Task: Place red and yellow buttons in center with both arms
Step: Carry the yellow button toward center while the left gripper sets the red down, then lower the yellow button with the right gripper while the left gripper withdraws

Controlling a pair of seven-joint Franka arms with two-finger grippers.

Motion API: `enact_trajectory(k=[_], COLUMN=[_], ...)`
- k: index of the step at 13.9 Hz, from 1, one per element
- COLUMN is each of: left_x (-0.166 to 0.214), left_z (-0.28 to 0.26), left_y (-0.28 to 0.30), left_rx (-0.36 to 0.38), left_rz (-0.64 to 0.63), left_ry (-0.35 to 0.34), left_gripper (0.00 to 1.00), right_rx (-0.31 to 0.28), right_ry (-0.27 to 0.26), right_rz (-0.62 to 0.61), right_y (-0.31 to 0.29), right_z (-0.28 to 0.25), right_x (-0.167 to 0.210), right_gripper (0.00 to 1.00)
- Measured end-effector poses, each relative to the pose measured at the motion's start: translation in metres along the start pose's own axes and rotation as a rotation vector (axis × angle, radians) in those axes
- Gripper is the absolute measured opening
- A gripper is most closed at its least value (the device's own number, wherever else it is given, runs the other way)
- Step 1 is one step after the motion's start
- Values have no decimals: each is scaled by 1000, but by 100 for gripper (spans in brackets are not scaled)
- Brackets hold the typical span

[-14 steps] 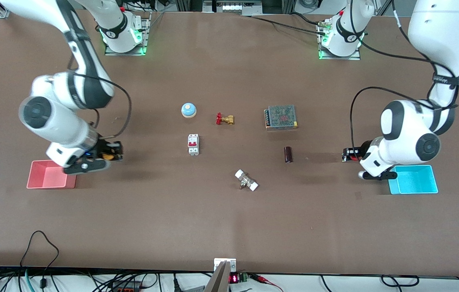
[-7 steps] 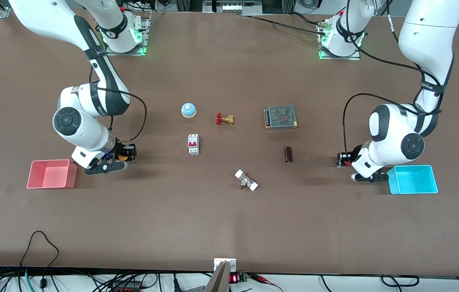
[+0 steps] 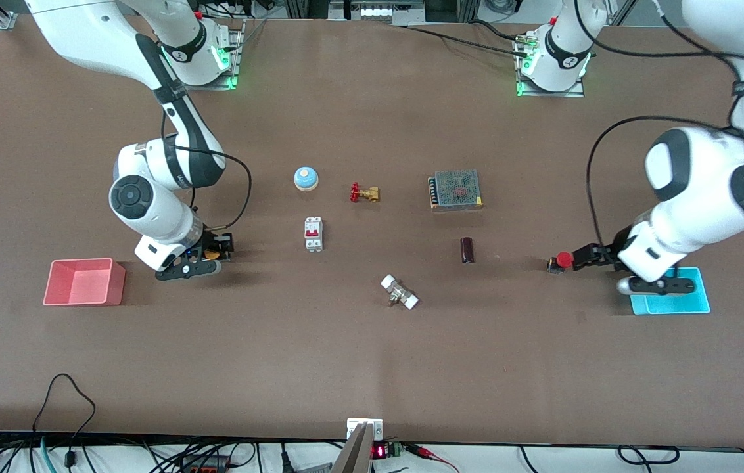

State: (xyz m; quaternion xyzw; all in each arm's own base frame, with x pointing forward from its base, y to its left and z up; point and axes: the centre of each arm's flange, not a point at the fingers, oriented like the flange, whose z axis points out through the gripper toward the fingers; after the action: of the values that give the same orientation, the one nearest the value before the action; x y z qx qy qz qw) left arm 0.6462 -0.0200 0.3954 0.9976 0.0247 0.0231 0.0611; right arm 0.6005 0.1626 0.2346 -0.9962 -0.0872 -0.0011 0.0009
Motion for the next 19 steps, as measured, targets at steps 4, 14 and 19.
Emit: enact_trajectory(k=[4, 14, 19], left_x=[20, -20, -37], left_z=[-84, -186, -199], left_y=[-58, -40, -14], left_rx=[50, 87, 99], left_rz=[-63, -9, -22], left_ry=[30, -3, -44], left_gripper=[100, 100, 100], right_rx=[0, -2, -2], right_ry=[-1, -4, -9], right_rz=[-4, -6, -5], right_y=[-11, -15, -16], right_z=[7, 14, 18], right_x=[-1, -3, -4], right_gripper=[37, 40, 75])
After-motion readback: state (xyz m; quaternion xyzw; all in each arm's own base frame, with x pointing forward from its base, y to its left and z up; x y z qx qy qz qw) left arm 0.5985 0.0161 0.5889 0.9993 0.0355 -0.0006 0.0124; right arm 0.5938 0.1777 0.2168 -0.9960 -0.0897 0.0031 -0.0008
